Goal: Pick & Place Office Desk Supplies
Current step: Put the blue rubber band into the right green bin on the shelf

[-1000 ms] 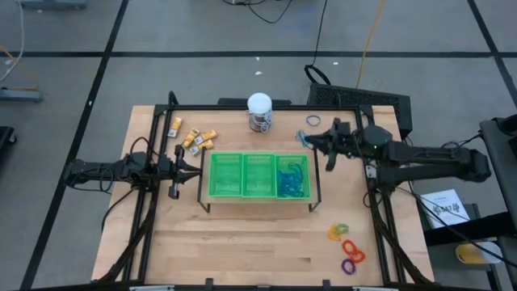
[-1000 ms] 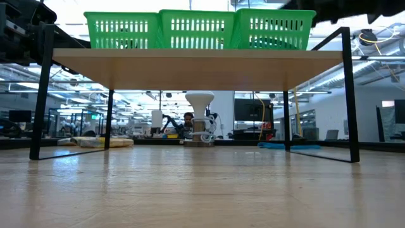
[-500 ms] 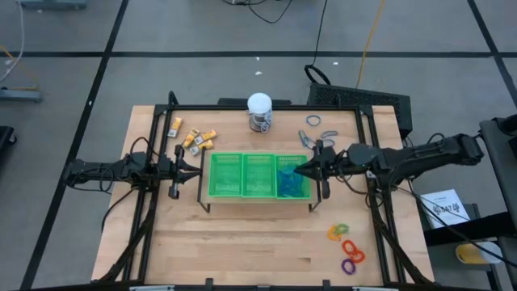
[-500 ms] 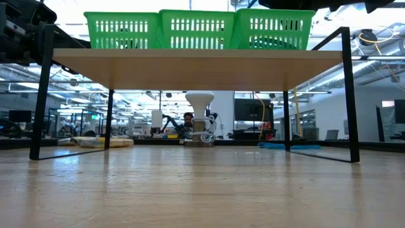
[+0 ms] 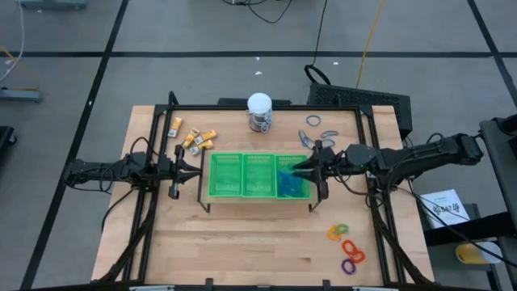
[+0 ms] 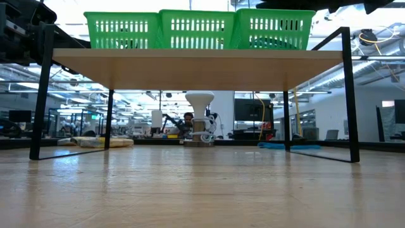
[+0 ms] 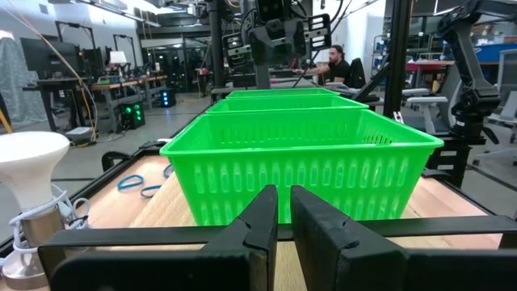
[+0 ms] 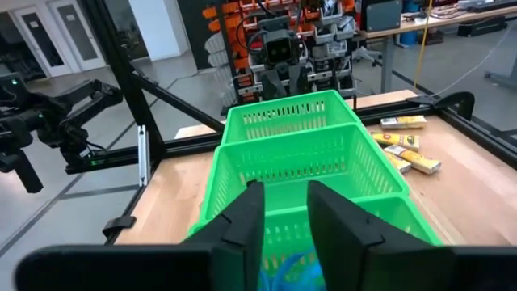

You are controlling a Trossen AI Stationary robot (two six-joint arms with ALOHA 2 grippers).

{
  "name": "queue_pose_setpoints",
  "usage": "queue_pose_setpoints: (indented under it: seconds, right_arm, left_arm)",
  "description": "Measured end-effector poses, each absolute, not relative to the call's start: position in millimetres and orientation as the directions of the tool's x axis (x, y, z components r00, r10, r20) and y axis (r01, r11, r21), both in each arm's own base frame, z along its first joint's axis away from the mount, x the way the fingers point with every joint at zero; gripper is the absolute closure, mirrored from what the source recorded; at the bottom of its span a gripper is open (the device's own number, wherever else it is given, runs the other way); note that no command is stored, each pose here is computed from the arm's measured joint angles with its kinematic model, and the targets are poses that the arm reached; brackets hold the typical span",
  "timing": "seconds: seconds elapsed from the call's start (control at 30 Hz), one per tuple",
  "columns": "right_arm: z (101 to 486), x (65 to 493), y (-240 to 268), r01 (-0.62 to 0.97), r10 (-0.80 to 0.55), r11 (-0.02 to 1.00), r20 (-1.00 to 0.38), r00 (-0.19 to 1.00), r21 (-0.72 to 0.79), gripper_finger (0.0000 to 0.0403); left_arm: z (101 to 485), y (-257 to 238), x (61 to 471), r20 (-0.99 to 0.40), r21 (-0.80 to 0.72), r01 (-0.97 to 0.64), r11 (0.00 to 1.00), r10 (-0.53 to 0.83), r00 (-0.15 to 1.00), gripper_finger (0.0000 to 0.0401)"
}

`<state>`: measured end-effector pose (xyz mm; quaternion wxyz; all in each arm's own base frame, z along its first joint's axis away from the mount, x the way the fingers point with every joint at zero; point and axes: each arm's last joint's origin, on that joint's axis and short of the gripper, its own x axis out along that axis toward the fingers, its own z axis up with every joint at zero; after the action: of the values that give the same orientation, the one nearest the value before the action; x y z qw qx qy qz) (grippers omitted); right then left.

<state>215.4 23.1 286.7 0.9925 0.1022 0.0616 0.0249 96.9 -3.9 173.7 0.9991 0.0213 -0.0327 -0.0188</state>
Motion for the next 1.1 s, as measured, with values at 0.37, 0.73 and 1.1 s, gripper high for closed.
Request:
queue_pose_setpoints:
  seconds: [0.37,0.73,1.1]
  right_arm:
    - [303.5,197.8,10.6,0.130,-0.126,0.980,-0.030,0.992,0.151,0.0264]
    - [304.3,155.3,-39.6,0.734,-0.727,0.675,-0.106,0.679,0.076,0.0268]
    - [243.6,139.7,-100.7,0.911,-0.813,0.410,-0.438,0.384,0.038,0.0269]
  left_arm:
    - [173.7,-3.9,96.9,0.065,0.044,0.036,0.998,-0.039,0.997,0.0357]
    - [173.7,-3.9,96.9,0.065,0.044,0.036,0.998,-0.039,0.997,0.0357]
    - [173.7,-3.9,96.9,0.064,0.044,0.036,0.998,-0.039,0.997,0.0357]
